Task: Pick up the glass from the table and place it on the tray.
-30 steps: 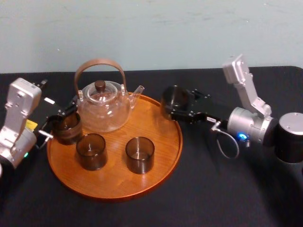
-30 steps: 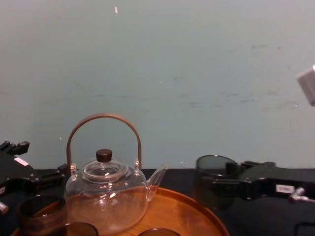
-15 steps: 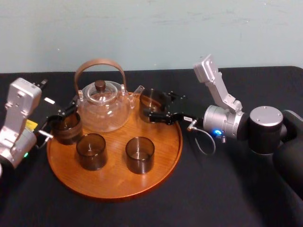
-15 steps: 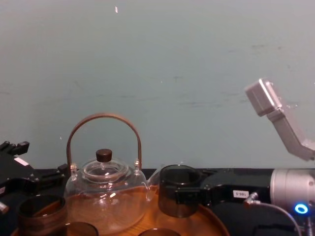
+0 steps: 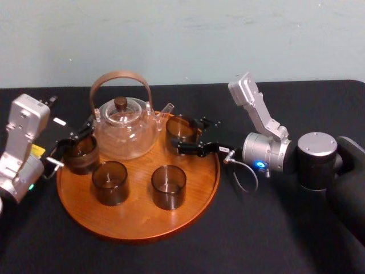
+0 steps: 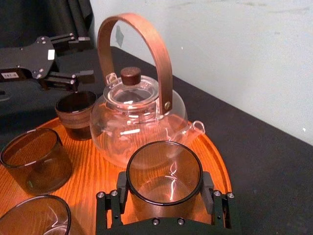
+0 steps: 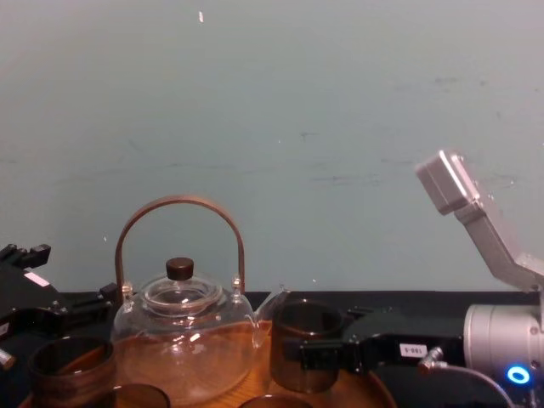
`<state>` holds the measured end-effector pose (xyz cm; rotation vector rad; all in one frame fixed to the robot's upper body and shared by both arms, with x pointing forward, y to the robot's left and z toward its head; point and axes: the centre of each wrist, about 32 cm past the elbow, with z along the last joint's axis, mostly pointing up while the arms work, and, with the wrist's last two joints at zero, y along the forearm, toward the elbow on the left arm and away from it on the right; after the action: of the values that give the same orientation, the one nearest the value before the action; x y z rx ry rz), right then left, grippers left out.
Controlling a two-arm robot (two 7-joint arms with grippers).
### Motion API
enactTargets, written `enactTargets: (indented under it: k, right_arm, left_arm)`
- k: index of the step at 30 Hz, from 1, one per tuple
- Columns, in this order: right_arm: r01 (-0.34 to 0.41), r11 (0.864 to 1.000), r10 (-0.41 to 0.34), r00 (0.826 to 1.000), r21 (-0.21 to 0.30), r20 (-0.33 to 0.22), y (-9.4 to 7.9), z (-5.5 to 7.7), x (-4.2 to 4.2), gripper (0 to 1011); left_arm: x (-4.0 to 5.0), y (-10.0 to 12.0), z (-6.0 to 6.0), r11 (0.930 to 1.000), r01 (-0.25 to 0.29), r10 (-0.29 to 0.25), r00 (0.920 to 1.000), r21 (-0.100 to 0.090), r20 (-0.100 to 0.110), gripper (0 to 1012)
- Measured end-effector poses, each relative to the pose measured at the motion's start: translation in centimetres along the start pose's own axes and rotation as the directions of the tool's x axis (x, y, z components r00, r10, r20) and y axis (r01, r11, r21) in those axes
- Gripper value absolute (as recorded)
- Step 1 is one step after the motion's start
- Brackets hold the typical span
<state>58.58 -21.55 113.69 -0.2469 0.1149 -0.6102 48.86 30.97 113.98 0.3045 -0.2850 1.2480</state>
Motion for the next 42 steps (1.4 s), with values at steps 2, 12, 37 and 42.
enactTargets:
  k: [2, 12, 37, 42]
  right_arm:
    - [-0.001, 1.000, 0.001, 1.000, -0.005, -0.003, 0.00, -0.22, -0.06, 900]
    - [-0.002, 1.000, 0.002, 1.000, -0.019, -0.007, 0.09, -0.74, -0.23, 900]
    - [0.000, 1.000, 0.000, 1.000, -0.017, -0.009, 0.06, -0.73, -0.20, 1002]
    - [0.000, 1.000, 0.000, 1.000, -0.017, -0.009, 0.06, -0.72, -0.21, 1002]
  left_arm:
    - [0.00, 0.00, 0.00, 1.0000, 0.000, 0.000, 1.0000, 0.000, 0.000, 1001]
    - [0.00, 0.00, 0.00, 1.0000, 0.000, 0.000, 1.0000, 0.000, 0.000, 1001]
    - [0.00, 0.00, 0.00, 1.0000, 0.000, 0.000, 1.0000, 0.000, 0.000, 1001]
    - [0.00, 0.00, 0.00, 1.0000, 0.000, 0.000, 1.0000, 0.000, 0.000, 1001]
